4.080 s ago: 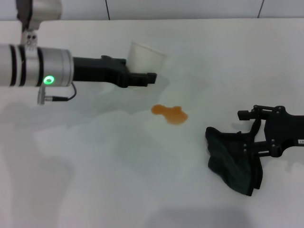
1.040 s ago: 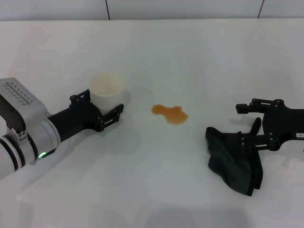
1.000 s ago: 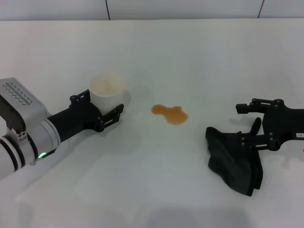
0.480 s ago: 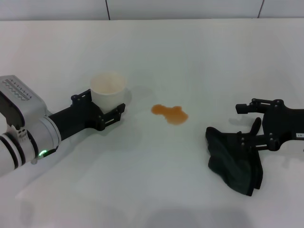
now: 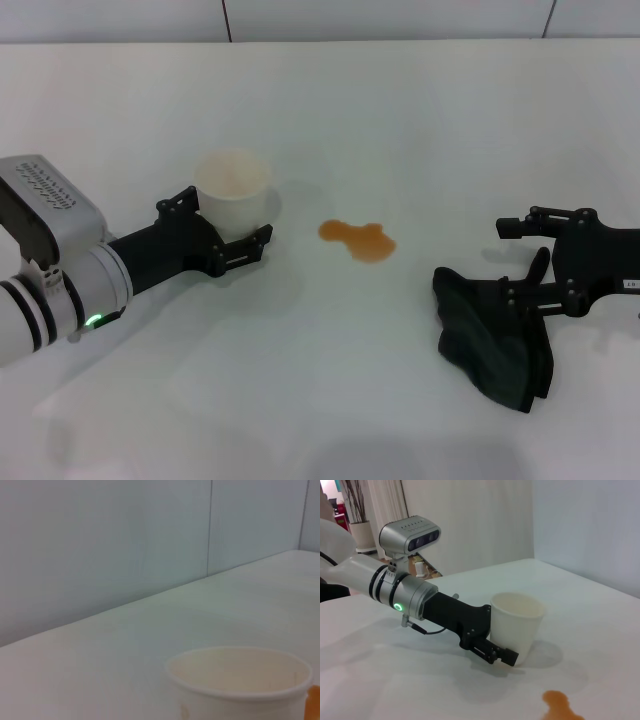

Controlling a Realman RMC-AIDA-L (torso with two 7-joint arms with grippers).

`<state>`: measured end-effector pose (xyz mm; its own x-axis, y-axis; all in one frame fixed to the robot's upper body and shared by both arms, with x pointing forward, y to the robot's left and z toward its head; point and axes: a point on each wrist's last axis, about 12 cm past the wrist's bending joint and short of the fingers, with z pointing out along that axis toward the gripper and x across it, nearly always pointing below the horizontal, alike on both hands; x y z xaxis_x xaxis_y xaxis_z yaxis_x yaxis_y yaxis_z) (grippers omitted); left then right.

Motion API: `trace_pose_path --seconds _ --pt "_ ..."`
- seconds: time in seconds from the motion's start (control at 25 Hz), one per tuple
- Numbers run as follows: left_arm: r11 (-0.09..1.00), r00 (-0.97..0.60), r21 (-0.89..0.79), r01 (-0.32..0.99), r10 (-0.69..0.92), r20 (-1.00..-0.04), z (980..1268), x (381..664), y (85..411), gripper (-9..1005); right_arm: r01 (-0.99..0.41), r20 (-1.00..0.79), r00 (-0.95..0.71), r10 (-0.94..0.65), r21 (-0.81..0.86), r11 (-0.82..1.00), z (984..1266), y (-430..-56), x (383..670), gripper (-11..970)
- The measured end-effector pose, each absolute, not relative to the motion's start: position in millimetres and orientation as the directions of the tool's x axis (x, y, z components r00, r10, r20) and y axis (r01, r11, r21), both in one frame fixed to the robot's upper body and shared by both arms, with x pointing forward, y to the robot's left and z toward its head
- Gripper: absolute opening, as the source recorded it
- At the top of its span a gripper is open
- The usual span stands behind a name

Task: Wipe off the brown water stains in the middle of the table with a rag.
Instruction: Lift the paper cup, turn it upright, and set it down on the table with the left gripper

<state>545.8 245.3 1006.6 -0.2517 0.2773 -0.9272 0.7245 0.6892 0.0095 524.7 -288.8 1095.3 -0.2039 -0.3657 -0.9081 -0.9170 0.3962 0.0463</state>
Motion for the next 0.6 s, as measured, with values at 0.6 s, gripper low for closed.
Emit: trace_pose_path --seconds 0.6 --pt "0.673 -0.26 0.01 0.74 0.3 -0.918 1003.8 542.6 245.7 868 -0.917 -0.908 -0.204 -0.366 0.046 0.397 1095.3 -288.9 524.6 869"
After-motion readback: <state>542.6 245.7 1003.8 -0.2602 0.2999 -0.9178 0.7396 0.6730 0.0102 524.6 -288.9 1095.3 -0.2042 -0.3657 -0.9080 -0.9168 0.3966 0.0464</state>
